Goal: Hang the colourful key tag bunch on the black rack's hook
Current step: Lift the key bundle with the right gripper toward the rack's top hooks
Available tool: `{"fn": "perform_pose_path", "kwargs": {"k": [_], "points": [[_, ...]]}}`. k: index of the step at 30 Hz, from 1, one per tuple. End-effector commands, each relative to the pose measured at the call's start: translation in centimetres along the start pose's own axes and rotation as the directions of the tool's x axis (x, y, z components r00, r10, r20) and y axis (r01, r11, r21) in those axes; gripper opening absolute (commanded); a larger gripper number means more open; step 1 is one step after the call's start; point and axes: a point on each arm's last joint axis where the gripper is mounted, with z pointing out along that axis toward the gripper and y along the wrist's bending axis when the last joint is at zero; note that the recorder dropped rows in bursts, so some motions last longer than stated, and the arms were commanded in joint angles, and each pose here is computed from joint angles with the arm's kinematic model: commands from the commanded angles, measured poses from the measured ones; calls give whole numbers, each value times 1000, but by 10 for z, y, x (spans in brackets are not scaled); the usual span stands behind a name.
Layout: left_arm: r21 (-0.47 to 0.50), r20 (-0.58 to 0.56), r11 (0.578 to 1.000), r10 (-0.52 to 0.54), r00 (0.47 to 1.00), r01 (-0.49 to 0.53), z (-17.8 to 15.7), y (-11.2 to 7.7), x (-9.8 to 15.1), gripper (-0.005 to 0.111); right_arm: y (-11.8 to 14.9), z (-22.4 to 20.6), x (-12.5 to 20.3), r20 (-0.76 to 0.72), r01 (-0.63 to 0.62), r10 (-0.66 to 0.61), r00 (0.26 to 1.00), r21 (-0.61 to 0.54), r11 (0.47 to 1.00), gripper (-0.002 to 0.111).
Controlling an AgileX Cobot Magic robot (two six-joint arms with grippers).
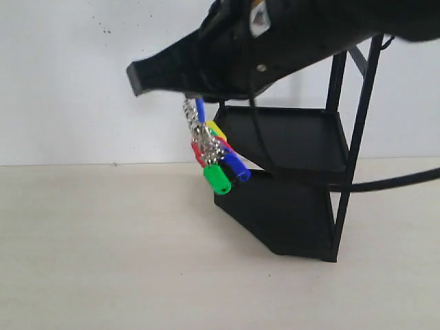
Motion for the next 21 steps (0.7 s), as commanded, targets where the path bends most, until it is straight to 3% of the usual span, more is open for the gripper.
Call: {"fn": "perform_pose_path", "kwargs": {"k": [1,4,6,9,11,13,15,18,19,21], "points": [[-2,19,1000,-20,1000,20,0,0,-2,4,-13,-42,2,3,95,-95,995,42,995,0],[-2,19,1000,-20,1000,20,0,0,-2,4,-35,-70,8,41,13,-20,999,167,986,0],[-2,19,1000,-20,1000,20,0,0,-2,4,-39,-88,12,138,-97,80,987,127,987,0],[-2,19,1000,-20,1000,20,0,0,-2,4,-29,-96,33,96,15,-18,995,23,1000,0],[-2,19,1000,-20,1000,20,0,0,-2,4,-34,-104,43,26,33,-35,999,64,997,0],[-2,19,1000,-20,1000,20,0,0,-2,4,-49,-117,42,72,-64,53,996,163,985,0],[-2,19,1000,-20,1000,20,0,0,-2,4,-50,-129,41,184,-182,160,970,110,977,0],[-2,19,1000,-20,1000,20,0,0,-2,4,-34,-130,50,142,-39,40,989,-8,999,0],[-2,19,1000,-20,1000,20,0,0,-2,4,-34,-131,53,107,-5,4,994,8,1000,0],[-2,19,1000,-20,1000,20,0,0,-2,4,-46,-135,55,98,-74,63,993,120,990,0]]}}
